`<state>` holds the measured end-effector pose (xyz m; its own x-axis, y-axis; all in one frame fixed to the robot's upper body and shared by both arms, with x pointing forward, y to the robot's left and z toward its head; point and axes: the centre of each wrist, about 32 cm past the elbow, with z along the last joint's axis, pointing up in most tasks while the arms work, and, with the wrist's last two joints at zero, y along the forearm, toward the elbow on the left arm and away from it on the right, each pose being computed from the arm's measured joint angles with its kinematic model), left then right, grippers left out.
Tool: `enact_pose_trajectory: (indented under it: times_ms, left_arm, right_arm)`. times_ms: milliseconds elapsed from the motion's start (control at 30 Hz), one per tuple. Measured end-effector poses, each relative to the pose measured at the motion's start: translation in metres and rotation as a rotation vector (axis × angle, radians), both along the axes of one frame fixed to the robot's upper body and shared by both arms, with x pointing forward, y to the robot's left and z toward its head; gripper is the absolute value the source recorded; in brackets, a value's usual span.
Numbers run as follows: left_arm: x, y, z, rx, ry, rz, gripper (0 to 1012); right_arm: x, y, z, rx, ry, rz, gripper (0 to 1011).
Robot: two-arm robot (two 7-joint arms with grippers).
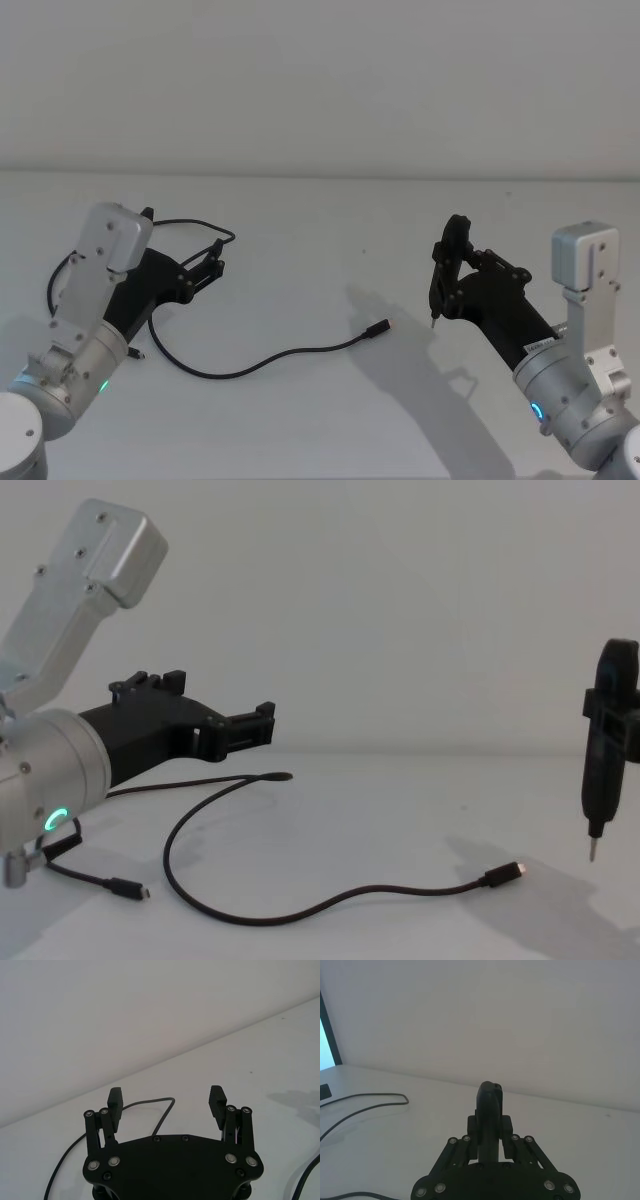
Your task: Pick up the data cable with the one hand.
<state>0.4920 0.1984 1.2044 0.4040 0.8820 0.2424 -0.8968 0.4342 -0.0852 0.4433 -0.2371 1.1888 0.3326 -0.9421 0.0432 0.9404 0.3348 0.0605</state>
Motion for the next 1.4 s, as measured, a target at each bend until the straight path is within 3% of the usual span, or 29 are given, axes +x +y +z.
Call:
enact_pose_trajectory:
  times_ms: [1233, 1400]
  left_arm:
    - [0.0000, 0.0000, 0.0000, 0.000, 0.000, -0.001, 1001]
    - [-0.0002, -0.0007, 0.0017, 0.004, 0.003, -0.019, 1001]
  right_arm:
    - [0.0000, 0.0000, 0.0000, 0.000, 0.000, 0.000, 274]
    - [0.0000, 0.0000, 0.0000, 0.000, 0.000, 0.000, 275]
